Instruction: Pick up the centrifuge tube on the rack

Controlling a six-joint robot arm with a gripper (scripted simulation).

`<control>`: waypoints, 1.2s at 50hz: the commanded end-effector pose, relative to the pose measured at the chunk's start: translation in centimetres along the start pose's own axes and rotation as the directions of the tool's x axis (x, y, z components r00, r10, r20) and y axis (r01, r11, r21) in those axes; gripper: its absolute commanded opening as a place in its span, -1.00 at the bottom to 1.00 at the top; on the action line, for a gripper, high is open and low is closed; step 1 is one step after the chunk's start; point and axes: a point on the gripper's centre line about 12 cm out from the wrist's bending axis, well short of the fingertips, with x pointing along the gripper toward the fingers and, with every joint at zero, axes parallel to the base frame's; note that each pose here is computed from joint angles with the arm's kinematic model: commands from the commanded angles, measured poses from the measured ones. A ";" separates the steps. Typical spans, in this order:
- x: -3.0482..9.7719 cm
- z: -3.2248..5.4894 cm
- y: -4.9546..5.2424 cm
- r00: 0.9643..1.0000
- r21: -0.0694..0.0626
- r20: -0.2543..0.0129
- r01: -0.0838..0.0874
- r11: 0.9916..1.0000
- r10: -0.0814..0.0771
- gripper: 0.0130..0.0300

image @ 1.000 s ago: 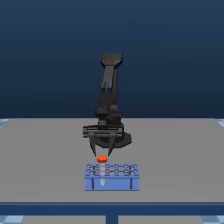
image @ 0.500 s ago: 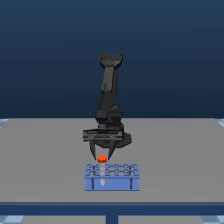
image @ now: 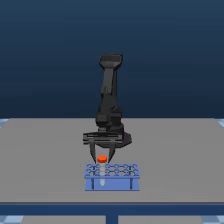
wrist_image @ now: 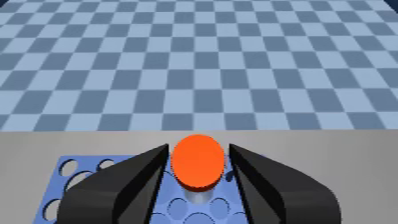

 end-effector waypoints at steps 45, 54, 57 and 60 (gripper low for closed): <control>-0.2 0.39 0.0 1.000 -0.006 0.006 -0.002 1.000 0.002 -1.00; -0.4 0.81 0.0 1.000 -0.006 0.006 -0.002 1.000 0.002 -1.00; -0.6 1.14 0.0 1.000 -0.006 0.006 -0.002 1.000 0.002 -1.00; -0.7 1.31 0.0 1.000 -0.006 0.006 -0.002 1.000 0.002 -1.00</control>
